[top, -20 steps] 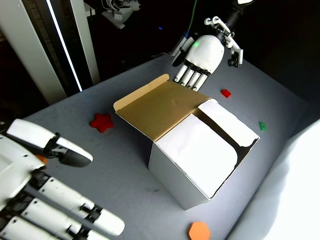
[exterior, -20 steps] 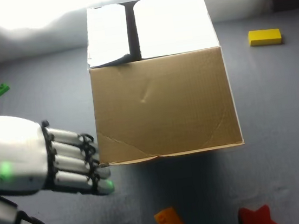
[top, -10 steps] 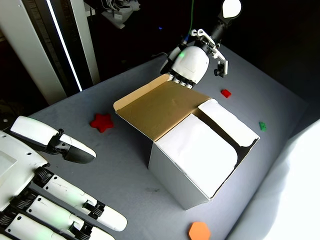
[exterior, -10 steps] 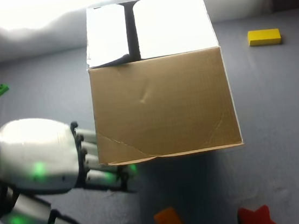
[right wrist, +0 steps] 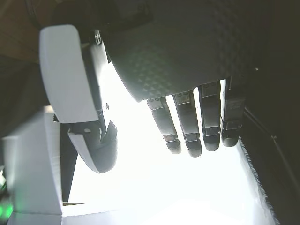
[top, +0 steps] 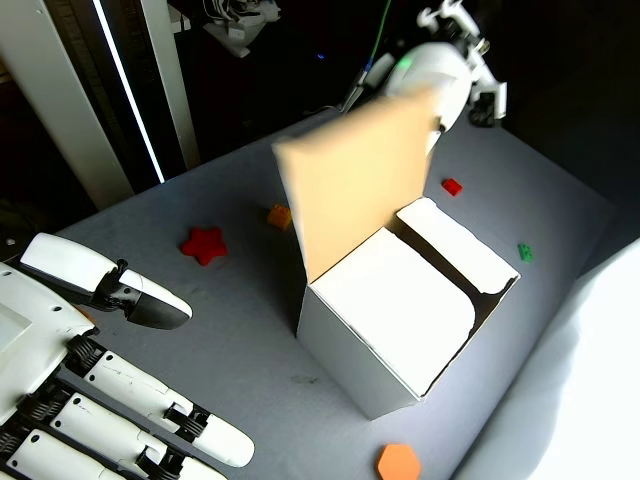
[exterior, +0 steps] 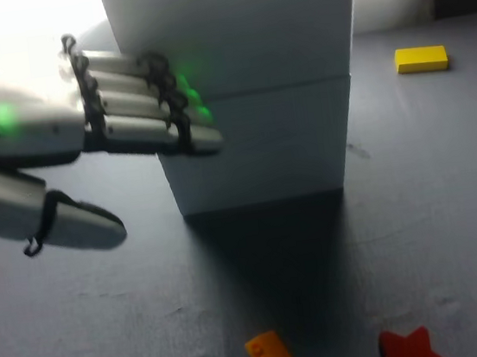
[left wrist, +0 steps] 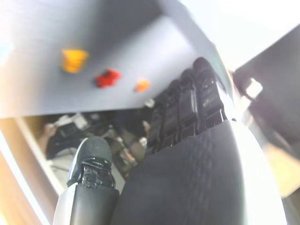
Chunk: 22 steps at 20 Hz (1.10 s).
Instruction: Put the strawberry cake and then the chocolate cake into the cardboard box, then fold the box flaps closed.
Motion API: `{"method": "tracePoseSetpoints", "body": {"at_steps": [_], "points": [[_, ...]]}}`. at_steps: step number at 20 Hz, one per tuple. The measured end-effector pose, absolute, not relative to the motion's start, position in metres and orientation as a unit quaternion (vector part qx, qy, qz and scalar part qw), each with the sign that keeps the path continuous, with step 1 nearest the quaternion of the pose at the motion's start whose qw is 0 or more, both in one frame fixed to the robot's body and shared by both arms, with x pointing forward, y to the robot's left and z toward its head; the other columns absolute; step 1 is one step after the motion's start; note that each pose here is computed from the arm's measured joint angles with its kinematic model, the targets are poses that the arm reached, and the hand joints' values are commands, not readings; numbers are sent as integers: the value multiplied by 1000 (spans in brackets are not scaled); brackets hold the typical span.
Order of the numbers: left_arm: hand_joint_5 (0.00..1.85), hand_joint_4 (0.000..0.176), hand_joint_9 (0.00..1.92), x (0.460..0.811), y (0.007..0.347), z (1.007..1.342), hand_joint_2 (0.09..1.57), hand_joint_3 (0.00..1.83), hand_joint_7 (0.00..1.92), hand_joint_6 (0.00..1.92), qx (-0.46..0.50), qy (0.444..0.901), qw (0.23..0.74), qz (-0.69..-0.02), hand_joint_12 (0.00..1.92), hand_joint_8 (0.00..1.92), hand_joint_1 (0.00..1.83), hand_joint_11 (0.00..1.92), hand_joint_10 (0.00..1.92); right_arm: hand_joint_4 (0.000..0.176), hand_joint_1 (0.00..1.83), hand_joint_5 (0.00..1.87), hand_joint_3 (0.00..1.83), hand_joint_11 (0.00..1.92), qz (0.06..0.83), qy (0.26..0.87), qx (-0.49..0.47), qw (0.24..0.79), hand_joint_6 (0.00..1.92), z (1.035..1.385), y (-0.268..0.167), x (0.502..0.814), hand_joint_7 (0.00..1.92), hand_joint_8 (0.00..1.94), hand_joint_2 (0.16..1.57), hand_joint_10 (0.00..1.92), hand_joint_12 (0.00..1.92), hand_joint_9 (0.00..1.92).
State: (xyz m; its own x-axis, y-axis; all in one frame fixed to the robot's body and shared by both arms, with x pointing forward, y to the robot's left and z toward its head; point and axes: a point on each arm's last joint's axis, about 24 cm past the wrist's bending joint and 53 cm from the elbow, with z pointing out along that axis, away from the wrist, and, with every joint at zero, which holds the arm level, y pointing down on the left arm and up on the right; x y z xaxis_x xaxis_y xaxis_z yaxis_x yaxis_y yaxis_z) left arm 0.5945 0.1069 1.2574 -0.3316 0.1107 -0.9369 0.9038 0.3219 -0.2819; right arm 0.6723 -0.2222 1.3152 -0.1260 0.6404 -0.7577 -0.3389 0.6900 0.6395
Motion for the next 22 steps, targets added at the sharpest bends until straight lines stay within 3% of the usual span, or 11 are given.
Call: {"method": "tracePoseSetpoints", "body": {"at_steps": [4, 13, 16, 18, 22], "points": [[76, 28, 93, 617, 104, 1279, 1344, 0, 113, 3, 371, 668, 465, -447, 323, 2, 0, 0, 4, 0, 91, 0, 1, 3, 376, 649, 116, 651, 0, 1315, -222, 673, 62, 4, 1299, 13, 1, 58], [72, 27, 85, 700, 80, 1284, 1341, 0, 99, 0, 353, 682, 476, -429, 355, 0, 0, 0, 0, 0, 62, 0, 0, 0, 377, 649, 114, 651, 0, 1315, -221, 673, 45, 3, 1298, 5, 0, 45], [73, 29, 87, 717, 73, 1266, 1337, 0, 101, 0, 349, 697, 466, -419, 360, 1, 0, 0, 1, 0, 53, 1, 0, 24, 377, 650, 114, 650, 0, 1315, -220, 672, 68, 8, 1291, 17, 19, 77], [63, 26, 71, 717, 72, 1252, 1338, 0, 98, 2, 349, 706, 455, -416, 331, 0, 0, 0, 6, 0, 34, 7, 3, 0, 377, 650, 113, 650, 1, 1315, -220, 672, 68, 2, 1297, 11, 186, 86], [51, 24, 73, 715, 73, 1240, 1342, 1, 97, 0, 336, 713, 448, -423, 269, 1, 0, 0, 6, 0, 61, 1, 0, 0, 377, 651, 111, 650, 0, 1314, -219, 672, 46, 4, 1294, 1, 132, 67]]}}
